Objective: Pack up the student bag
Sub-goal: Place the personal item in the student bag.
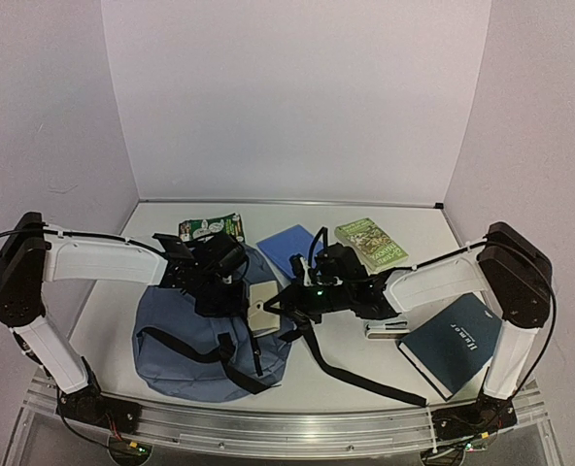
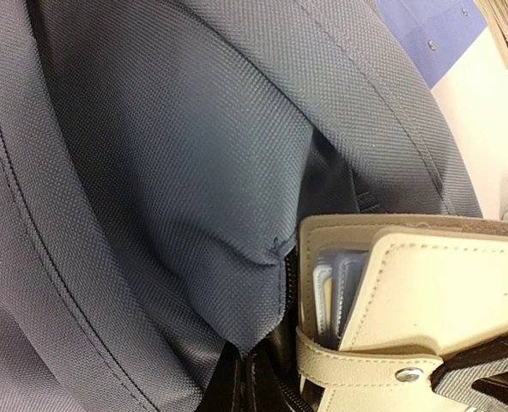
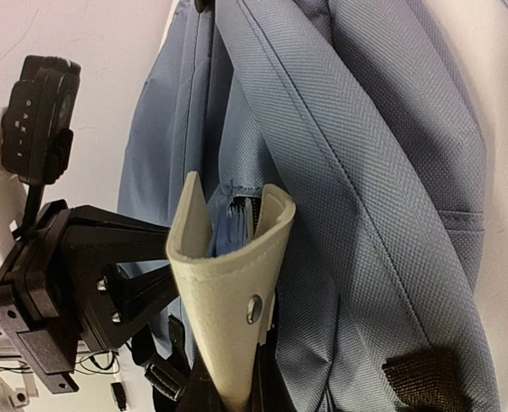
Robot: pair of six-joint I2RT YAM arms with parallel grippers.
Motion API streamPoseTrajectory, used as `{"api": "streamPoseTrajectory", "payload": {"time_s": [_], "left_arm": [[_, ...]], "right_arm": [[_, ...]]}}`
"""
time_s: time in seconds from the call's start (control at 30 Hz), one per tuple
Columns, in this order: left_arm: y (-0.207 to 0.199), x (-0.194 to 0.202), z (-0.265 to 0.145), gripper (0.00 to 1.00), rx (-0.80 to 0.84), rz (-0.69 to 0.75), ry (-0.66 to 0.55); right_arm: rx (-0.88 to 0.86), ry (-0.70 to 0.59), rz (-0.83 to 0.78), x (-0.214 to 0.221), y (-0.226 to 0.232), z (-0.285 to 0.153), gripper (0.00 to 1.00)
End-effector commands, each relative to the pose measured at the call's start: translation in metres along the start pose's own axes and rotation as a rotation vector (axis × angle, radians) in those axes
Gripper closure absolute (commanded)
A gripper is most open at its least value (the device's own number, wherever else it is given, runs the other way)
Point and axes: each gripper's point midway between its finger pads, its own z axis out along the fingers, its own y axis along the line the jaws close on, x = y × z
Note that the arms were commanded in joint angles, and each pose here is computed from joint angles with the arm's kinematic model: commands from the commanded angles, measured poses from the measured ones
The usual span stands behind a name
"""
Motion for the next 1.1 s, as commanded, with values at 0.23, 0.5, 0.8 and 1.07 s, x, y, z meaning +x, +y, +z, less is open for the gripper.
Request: {"api": "streamPoseTrajectory", "payload": {"time_s": [0.23,0.5,0.8,1.07], "left_arm": [[-0.024,-0.022,-0.026,1.00,0.105,0.010,-0.084],[-0.023,-0.024,-0.026,1.00,0.098,0.001,-0.097],[-0.028,-0.027,-0.035,1.00,0.136,0.009,-0.121],[-0.041,-0.028,-0.039,1.00,0.208,0.033,-0.121]], "right_arm": [[-0.220,0.000,-0.065,0.016,0.065,-0.017,1.00],[-0.214,0.015,-0.098,0.027,0.060,-0.022,1.00],[-0.068,0.125,0.070,0.057,-0.004,0.020,1.00],[-0.067,0.134,0.091,0.058,-0.007,0.032,1.00]]}}
